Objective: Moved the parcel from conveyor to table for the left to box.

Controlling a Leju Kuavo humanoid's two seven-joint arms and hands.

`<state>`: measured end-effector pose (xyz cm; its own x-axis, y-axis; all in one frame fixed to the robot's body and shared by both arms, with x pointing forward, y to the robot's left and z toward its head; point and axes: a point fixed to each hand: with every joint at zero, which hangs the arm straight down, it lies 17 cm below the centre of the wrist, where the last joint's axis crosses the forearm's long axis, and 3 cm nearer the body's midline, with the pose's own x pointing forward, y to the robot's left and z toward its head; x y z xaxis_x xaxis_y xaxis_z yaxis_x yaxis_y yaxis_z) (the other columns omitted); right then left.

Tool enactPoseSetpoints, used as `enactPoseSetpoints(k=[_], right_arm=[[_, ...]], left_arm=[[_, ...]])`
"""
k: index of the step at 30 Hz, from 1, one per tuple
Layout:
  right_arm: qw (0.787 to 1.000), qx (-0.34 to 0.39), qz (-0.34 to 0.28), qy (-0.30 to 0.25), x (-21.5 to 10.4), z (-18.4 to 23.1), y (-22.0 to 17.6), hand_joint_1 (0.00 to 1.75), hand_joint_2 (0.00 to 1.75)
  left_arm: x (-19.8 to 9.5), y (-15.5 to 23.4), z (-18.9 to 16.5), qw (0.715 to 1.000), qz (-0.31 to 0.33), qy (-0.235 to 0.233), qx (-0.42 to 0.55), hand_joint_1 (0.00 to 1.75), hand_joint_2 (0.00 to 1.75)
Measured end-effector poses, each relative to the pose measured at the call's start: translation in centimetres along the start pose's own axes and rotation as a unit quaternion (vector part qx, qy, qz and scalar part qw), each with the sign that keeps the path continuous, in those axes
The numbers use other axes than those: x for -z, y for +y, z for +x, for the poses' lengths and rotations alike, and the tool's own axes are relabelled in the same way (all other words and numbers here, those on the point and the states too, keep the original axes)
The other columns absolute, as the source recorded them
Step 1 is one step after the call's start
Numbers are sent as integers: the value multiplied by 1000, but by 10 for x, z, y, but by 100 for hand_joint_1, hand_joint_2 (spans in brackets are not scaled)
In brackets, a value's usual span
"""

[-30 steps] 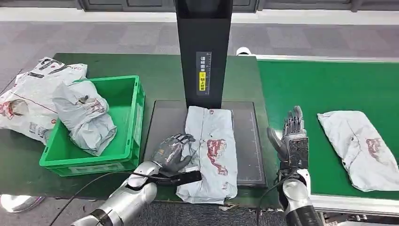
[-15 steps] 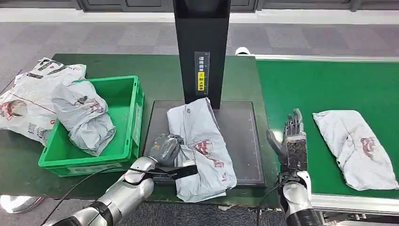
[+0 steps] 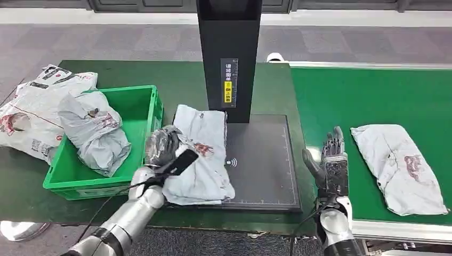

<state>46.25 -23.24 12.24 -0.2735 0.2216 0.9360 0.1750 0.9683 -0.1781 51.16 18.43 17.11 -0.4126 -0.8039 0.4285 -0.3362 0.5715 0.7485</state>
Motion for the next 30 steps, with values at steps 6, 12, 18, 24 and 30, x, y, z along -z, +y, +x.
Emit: enactPoseSetpoints(k=[6, 12, 18, 24, 30], right_arm=[[1000, -3, -8, 2, -3, -4, -1, 0, 175], [1000, -4, -15, 17, -12, -15, -8, 0, 175], [999, -3, -24, 23, -16, -18, -15, 0, 175], [999, -1, -29, 26, -18, -18, -20, 0, 175], [999, 5, -36, 21, -19, -13, -30, 0, 175]], left_arm=[[34, 143, -65, 978, 148, 27, 144, 175, 175], [-2, 253, -148, 936, 223, 114, 248, 175, 175], [-42, 309, -192, 891, 223, 183, 351, 175, 175], [-61, 293, -256, 860, 121, 285, 406, 175, 175], [-54, 181, -279, 905, -65, 245, 343, 175, 175]])
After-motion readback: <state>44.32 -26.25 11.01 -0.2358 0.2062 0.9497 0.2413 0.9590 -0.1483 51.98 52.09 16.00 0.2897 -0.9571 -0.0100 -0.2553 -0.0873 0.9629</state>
